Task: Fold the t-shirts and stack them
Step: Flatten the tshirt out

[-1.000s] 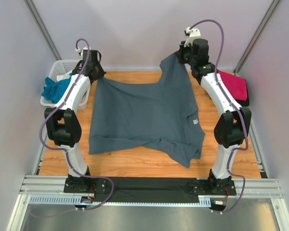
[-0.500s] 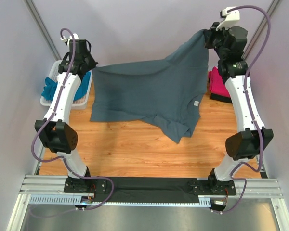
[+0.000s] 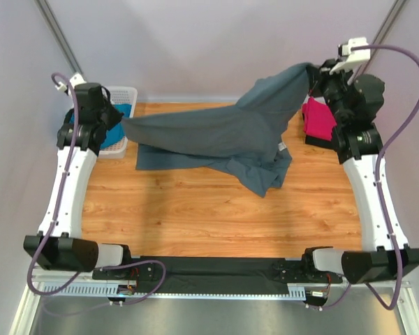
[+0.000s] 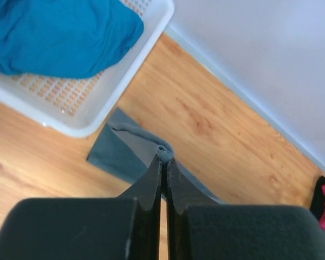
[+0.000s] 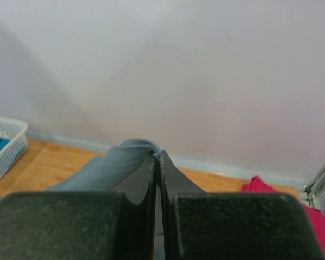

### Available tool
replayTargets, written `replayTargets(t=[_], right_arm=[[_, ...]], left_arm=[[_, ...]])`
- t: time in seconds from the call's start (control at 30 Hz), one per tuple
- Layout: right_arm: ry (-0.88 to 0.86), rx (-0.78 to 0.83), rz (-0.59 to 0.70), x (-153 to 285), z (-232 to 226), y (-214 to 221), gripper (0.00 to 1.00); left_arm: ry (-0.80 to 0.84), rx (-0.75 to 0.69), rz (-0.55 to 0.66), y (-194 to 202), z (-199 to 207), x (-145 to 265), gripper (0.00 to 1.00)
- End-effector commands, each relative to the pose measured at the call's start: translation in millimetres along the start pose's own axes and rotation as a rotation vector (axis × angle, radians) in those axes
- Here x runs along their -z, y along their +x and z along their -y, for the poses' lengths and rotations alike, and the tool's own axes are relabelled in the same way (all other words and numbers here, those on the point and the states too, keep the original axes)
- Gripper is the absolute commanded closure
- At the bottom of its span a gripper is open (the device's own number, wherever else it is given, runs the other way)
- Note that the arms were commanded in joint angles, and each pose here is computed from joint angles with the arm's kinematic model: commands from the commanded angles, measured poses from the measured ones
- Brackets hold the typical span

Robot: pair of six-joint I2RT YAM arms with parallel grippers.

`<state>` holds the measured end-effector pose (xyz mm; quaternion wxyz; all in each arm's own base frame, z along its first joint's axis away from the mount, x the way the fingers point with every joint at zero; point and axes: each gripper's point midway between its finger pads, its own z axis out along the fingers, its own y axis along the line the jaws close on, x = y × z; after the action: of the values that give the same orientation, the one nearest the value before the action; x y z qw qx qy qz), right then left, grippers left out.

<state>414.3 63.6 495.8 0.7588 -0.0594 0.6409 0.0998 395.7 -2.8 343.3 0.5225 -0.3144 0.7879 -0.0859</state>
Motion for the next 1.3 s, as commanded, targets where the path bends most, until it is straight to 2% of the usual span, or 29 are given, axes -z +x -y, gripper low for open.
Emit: replayTargets(t=[0.0, 0.07, 0.1, 0.23, 0.4, 0.6, 0.8, 0.9, 0.93, 0.97, 1.0, 1.1, 1.13, 1.2, 1.27], right_arm=[[-0.076, -0.04, -0.064, 20, -14, 46, 0.99], [-0.109, -0.062, -0.086, 36, -22, 67, 1.0], [-0.114, -0.08, -0.154, 42, -23, 103, 0.99], [-0.102, -0.126, -0.263, 63, -23, 154, 1.0], [-0.006, -0.149, -0.401, 62, -6, 215, 1.0], [0.019, -0.186, -0.535, 41, 0, 265, 1.0], [0.008, -0.195, -0.585, 37, -2, 284, 0.99], [0.001, -0.201, -0.592, 41, -3, 288, 0.99], [-0.002, -0.202, -0.593, 41, -4, 289, 0.99], [-0.001, -0.2, -0.601, 43, -3, 292, 0.99], [-0.004, -0.198, -0.605, 44, -4, 293, 0.99], [-0.002, -0.198, -0.614, 46, -4, 295, 1.0], [-0.003, -0.2, -0.616, 46, -4, 296, 1.0], [-0.007, -0.202, -0.615, 46, -5, 295, 1.0], [-0.015, -0.204, -0.617, 45, -6, 295, 1.0]], left_arm=[[0.018, 0.077, -0.011, 16, -11, 12, 1.0], [-0.015, 0.079, -0.077, 46, -28, 6, 1.0], [-0.021, 0.092, -0.096, 56, -32, 6, 1.0], [-0.077, 0.118, -0.22, 114, -60, -10, 1.0], [-0.193, 0.143, -0.336, 168, -81, -45, 1.0], [-0.335, 0.143, -0.45, 206, -95, -83, 1.0], [-0.387, 0.169, -0.538, 241, -105, -88, 1.0], [-0.389, 0.164, -0.54, 247, -106, -87, 0.9], [-0.384, 0.163, -0.543, 248, -104, -86, 0.79], [-0.378, 0.158, -0.545, 248, -104, -86, 0.75], [-0.366, 0.157, -0.544, 248, -101, -86, 0.63], [-0.352, 0.148, -0.54, 246, -99, -85, 0.43], [-0.346, 0.144, -0.539, 246, -98, -86, 0.31], [-0.328, 0.122, -0.539, 246, -97, -86, 0.24], [-0.288, 0.094, -0.534, 243, -93, -86, 0.23]])
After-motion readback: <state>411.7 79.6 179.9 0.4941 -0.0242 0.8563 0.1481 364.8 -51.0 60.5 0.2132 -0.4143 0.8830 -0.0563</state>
